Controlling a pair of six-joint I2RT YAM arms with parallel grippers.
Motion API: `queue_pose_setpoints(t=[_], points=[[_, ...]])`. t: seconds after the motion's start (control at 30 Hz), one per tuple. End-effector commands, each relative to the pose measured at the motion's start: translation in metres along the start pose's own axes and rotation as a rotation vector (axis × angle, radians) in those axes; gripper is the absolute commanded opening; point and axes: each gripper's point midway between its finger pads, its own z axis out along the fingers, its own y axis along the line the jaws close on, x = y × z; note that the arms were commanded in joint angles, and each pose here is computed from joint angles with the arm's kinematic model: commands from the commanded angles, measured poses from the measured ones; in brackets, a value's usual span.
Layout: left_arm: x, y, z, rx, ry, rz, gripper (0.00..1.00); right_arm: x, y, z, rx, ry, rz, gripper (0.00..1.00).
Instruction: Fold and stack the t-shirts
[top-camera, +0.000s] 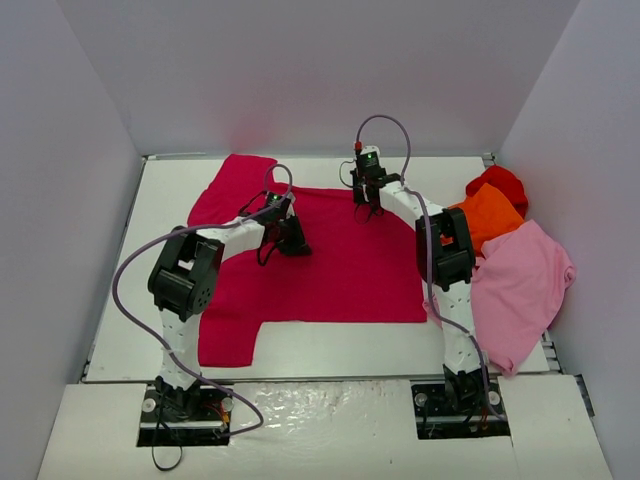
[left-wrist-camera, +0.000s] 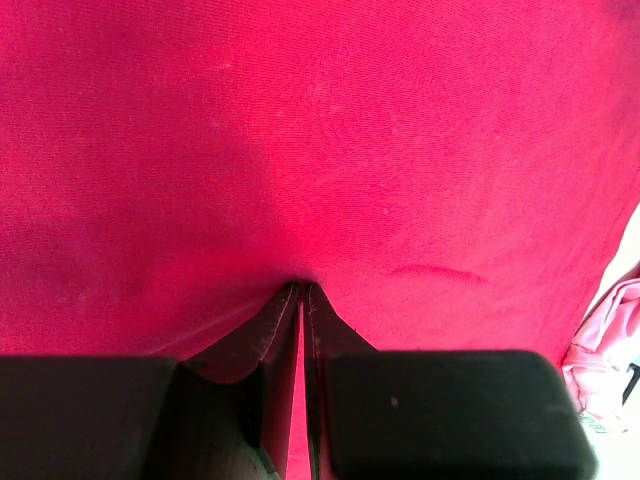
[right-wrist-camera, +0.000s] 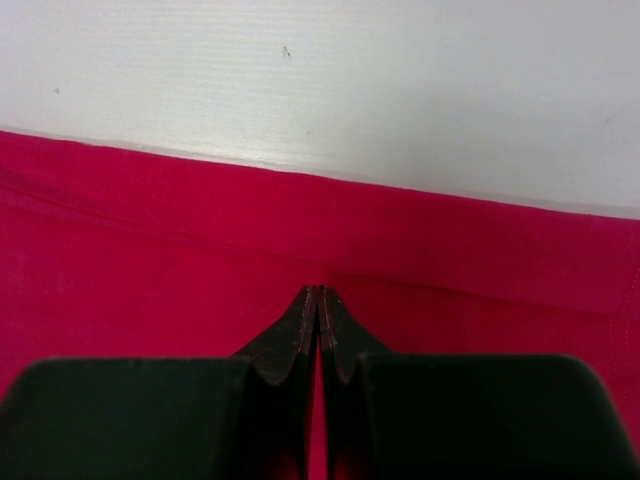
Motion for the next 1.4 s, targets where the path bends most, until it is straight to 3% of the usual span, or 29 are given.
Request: queue_pose_setpoints(t=[0.0,0.47,0.8,1.0,1.13,1.2,1.37], points=[[-0.019,-0.025,-0.011,0.04,-0.052,0.039,0.05,-0.028,0.0,-0.009,-0.006,-0.053,0.033,0.0],[-0.016,-0.02,-0.016,0.012,-0.04,0.059,0.04,-0.037,-0.035,0.03,0.094,-0.08,0.064,0.0],[-0.009,-0.012,-0.014,-0.007,-0.02,0.069,0.04,-0.116,-0.032,0.003,0.074,-0.396,0.149,0.0],[-0.006,-0.007,-0.014,-0.023,-0.008,0.081,0.04,-0.131,-0.033,0.007,0.089,-0.433,0.139,0.0],[-0.007,-0.002,-0.015,-0.043,-0.011,0.087,0.04,-0.151,-0.028,-0.028,0.067,-0.502,0.142,0.0],[-0.008,-0.001,-0.014,-0.043,-0.009,0.087,0.04,-0.144,-0.029,-0.043,0.08,-0.488,0.136,0.0],[-0.008,-0.003,-0.012,-0.033,-0.005,0.088,0.04,-0.093,-0.049,-0.043,0.18,-0.298,0.101,0.0]])
